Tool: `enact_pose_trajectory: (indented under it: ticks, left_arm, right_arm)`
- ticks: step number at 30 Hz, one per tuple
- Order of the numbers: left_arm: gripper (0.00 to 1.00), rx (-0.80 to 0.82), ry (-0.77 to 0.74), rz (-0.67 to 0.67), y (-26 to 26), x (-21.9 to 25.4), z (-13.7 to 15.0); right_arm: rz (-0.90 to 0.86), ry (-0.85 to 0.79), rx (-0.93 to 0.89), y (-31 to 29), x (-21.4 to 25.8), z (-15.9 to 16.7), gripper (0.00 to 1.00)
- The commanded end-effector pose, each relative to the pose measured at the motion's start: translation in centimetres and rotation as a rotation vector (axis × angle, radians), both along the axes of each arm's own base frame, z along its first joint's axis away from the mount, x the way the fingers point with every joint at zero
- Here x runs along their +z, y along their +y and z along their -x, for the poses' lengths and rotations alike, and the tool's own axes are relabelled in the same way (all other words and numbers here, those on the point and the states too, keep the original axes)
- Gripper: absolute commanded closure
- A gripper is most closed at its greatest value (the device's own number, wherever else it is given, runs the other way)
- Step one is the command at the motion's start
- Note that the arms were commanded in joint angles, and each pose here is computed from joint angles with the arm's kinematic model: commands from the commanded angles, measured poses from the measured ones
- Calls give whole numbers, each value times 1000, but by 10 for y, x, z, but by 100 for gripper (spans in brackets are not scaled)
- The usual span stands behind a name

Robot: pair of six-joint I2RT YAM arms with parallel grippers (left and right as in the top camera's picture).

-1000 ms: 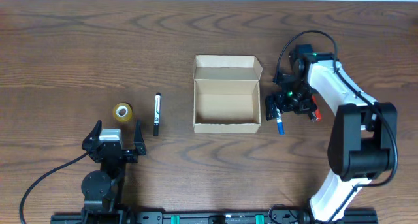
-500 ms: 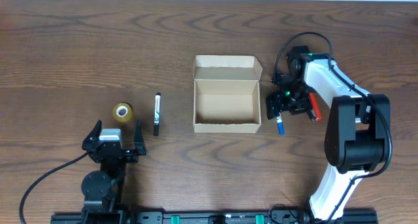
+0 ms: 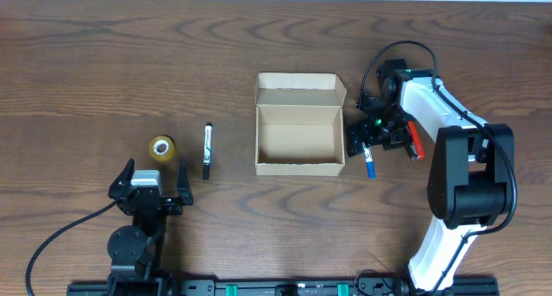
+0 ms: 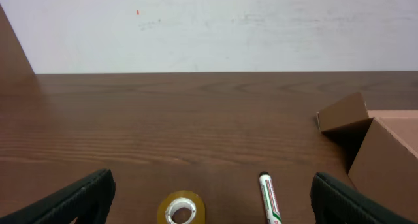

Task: Pack container
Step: 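Move right gripper to the blue-capped marker and grasp it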

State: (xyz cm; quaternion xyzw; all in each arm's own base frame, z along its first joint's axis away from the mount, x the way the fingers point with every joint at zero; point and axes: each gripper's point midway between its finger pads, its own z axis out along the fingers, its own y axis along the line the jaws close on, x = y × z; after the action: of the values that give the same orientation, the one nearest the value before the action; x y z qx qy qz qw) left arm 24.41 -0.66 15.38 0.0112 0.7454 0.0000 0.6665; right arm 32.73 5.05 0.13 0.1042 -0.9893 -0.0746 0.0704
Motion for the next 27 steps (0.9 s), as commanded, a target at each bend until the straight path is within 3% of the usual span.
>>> enact_pose_trajectory:
  ticks: [1, 7, 13, 16, 19, 25, 27]
  left_arm:
    - [5, 2, 52, 9, 0, -18, 1]
    - [5, 2, 52, 9, 0, -18, 1]
    - [5, 2, 52, 9, 0, -18, 1]
    - [5, 2, 52, 9, 0, -18, 1]
    - [5, 2, 51, 9, 0, -18, 1]
    - [5, 2, 51, 9, 0, -18, 1]
    - [5, 2, 51, 9, 0, -18, 1]
  right_arm:
    - [61, 33, 10, -8, -17, 5, 4]
    - [160, 33, -45, -23, -18, 4, 4]
    - [146, 21, -52, -19, -18, 2, 5]
    - [138, 13, -45, -15, -19, 0, 11]
    - [112, 4, -40, -7, -20, -2, 35]
    - [85, -2, -26, 4, -23, -3, 57]
    - [85, -3, -20, 6, -24, -3, 75]
